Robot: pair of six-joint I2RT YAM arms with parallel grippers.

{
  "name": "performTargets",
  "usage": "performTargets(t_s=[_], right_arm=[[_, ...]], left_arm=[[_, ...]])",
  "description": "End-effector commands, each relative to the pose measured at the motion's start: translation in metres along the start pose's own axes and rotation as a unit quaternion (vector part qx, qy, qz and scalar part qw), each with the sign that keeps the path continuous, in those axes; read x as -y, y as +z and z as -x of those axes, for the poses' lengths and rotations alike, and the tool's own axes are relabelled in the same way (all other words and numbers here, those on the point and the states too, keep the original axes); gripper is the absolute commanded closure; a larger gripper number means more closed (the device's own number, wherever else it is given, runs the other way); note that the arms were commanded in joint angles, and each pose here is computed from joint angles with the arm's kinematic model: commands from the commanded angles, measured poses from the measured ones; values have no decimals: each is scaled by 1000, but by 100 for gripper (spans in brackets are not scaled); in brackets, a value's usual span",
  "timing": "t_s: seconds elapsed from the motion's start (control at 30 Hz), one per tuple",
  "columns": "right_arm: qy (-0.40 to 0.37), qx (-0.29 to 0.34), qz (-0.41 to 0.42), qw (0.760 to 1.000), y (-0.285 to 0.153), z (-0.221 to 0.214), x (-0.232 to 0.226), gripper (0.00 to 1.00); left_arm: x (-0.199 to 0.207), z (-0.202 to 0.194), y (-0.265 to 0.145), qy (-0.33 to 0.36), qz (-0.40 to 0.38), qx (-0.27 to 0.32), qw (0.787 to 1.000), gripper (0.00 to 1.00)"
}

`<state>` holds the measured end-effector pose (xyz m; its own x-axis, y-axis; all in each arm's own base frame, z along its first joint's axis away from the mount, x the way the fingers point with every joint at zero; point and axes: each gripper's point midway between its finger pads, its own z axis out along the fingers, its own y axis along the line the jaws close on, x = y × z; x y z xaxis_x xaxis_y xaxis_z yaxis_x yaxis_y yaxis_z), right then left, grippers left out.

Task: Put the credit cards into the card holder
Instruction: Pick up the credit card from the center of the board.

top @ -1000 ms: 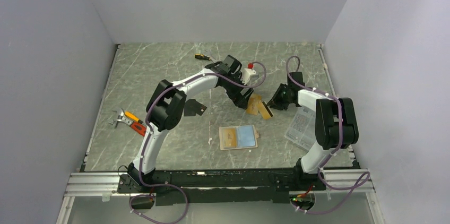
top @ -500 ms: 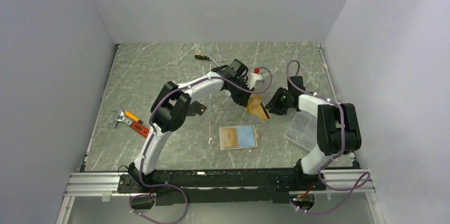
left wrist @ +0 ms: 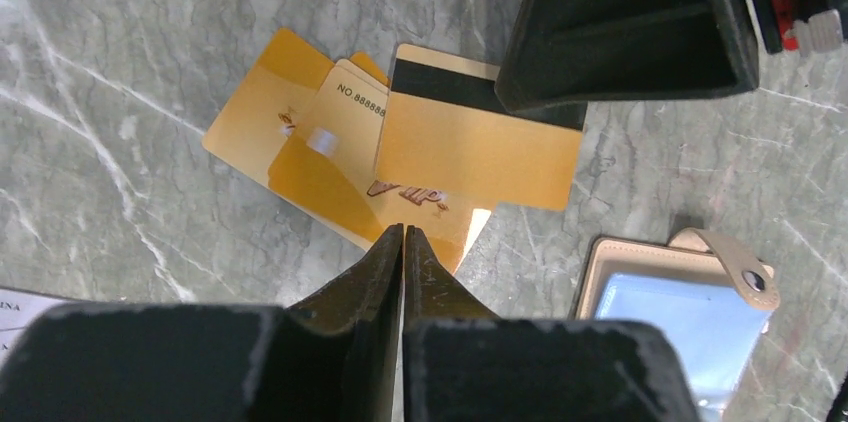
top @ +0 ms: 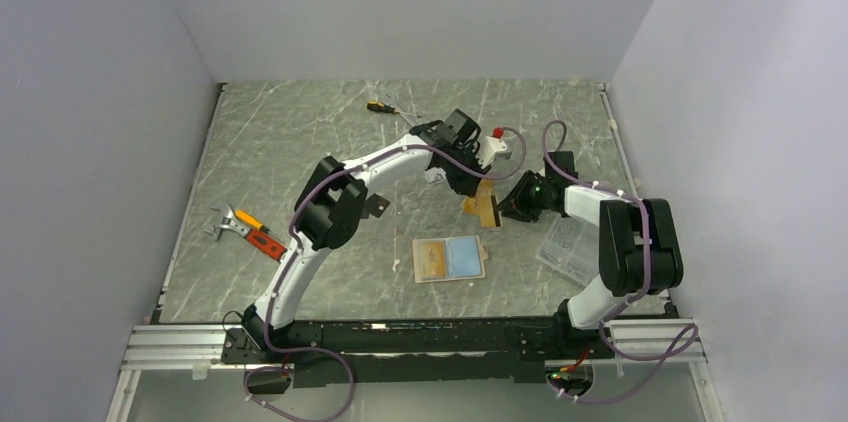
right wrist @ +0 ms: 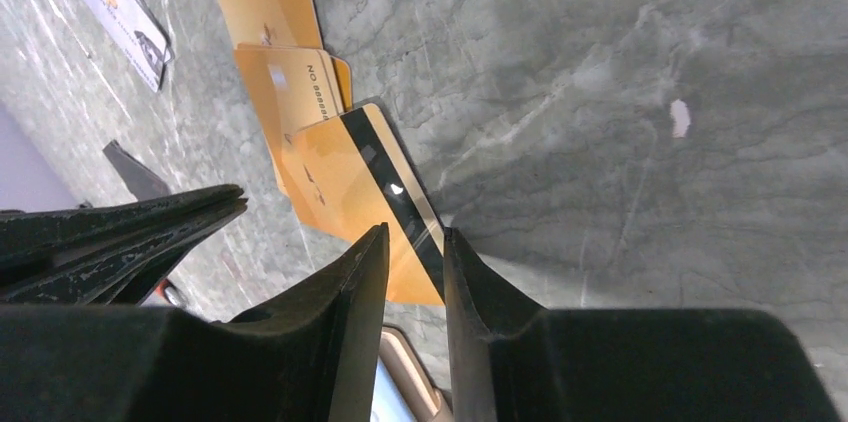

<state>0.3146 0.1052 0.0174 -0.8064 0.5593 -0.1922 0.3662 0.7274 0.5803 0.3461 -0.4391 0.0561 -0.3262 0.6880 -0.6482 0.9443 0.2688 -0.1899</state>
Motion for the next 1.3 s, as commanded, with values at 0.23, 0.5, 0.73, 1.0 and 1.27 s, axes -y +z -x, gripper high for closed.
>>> performTargets(t_s=[0.23,0.5,0.73,1.0,1.27], right_arm=[[17,-38,-4,999,15,-24,15,71],[16,-40,6,999,12,-28,14,71],[14,-38,10,999,13,-26,12,71],[13,-39,12,999,15,-24,10,71],[13,-42,10,999,16,-26,13,71]], left_arm=[[-3,3,14,41,15,-10,999,91],[-2,9,12,37,15,-1,999,92],[-1,32,-7,40,28,31,998,94],[-3,37,-8,30,30,42,998,95],[-11,40,-20,23,41,57,997,95]])
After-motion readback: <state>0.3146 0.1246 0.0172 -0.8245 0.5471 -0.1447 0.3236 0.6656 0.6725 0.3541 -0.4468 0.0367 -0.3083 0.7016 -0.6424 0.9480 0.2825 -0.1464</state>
